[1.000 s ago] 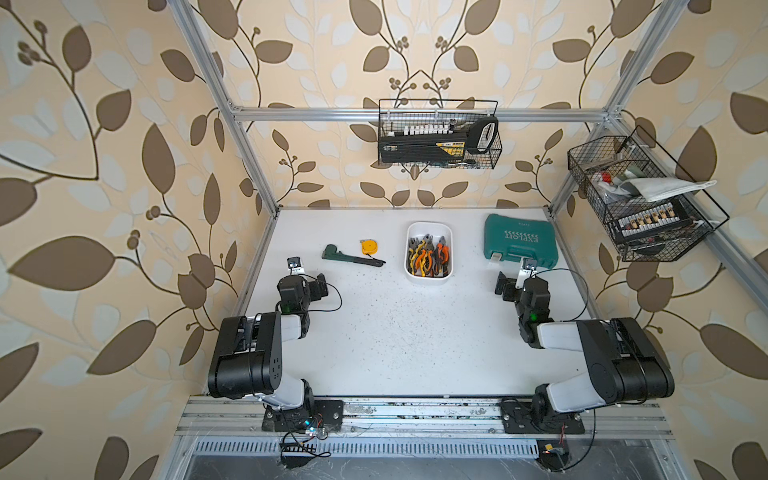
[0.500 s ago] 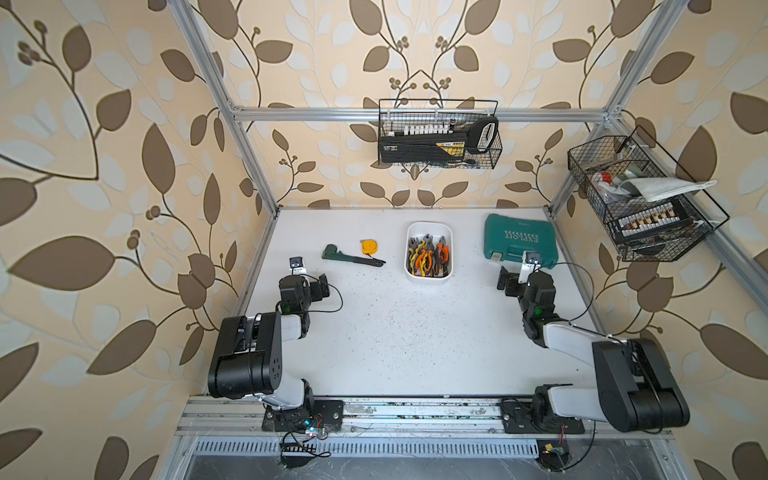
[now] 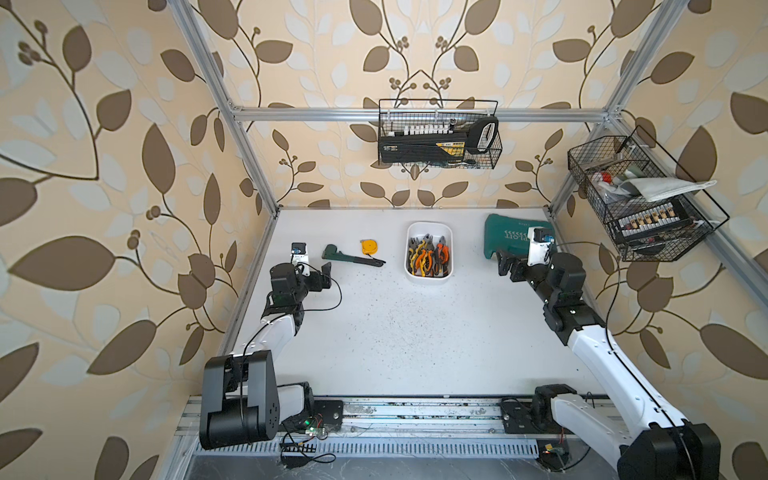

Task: Take the pliers out of the storage box
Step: Pick up the pliers from the storage box.

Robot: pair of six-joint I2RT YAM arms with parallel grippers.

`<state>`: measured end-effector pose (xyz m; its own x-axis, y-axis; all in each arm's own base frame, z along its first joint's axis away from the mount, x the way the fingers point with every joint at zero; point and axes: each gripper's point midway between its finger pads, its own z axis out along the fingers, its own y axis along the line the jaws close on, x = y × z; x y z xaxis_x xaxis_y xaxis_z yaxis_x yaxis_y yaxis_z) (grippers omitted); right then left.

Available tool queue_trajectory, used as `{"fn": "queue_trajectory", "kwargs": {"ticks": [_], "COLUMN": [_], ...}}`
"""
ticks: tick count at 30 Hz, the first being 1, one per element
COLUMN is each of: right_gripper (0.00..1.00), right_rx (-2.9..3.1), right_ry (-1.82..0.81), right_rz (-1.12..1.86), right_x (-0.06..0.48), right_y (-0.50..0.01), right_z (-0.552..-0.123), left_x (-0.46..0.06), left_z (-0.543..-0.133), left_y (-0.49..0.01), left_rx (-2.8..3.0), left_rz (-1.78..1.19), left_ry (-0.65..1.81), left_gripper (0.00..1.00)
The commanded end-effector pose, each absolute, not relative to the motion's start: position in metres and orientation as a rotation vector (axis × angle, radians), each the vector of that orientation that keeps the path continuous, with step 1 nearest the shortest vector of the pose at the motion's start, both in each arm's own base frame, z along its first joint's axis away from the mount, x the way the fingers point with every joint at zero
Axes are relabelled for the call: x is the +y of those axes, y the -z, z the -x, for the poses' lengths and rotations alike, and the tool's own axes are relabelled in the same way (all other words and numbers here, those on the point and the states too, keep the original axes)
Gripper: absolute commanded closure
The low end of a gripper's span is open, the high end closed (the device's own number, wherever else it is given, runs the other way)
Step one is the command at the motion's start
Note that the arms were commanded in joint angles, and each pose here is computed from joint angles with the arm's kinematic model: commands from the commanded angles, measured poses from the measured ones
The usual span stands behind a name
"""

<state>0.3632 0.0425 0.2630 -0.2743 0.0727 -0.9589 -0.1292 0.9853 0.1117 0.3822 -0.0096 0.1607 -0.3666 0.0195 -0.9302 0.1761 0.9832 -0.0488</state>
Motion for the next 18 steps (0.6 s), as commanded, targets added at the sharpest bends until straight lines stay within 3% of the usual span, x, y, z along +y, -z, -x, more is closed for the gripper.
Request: {"fn": "queue_trajectory", "kwargs": {"ticks": [1, 9, 18], "right_gripper": [0.01, 0.00, 0.00], "right_rx": [1.968, 2.144, 2.382], "right_ry": [-0.365, -0.392, -0.353], "right_rz": [0.014, -0.219, -0.201], "right_x": [0.068, 0.094, 0.148], "right_y": [-0.257, -0.242, -0.198], "right_z": [-0.361, -0.383, -0.413], "left_x": [-0.048, -0.089, -0.164], "left_z": [-0.369, -0.368, -0.351], "left_y": [-0.182, -0.210, -0.213], "left_rx": [1.911, 1.875, 1.877], "left_rz": [-0.380, -0.583, -0.895], "left_ry": [0.297, 0.429, 0.606], "left_gripper": [0.01, 0.01, 0.01]}}
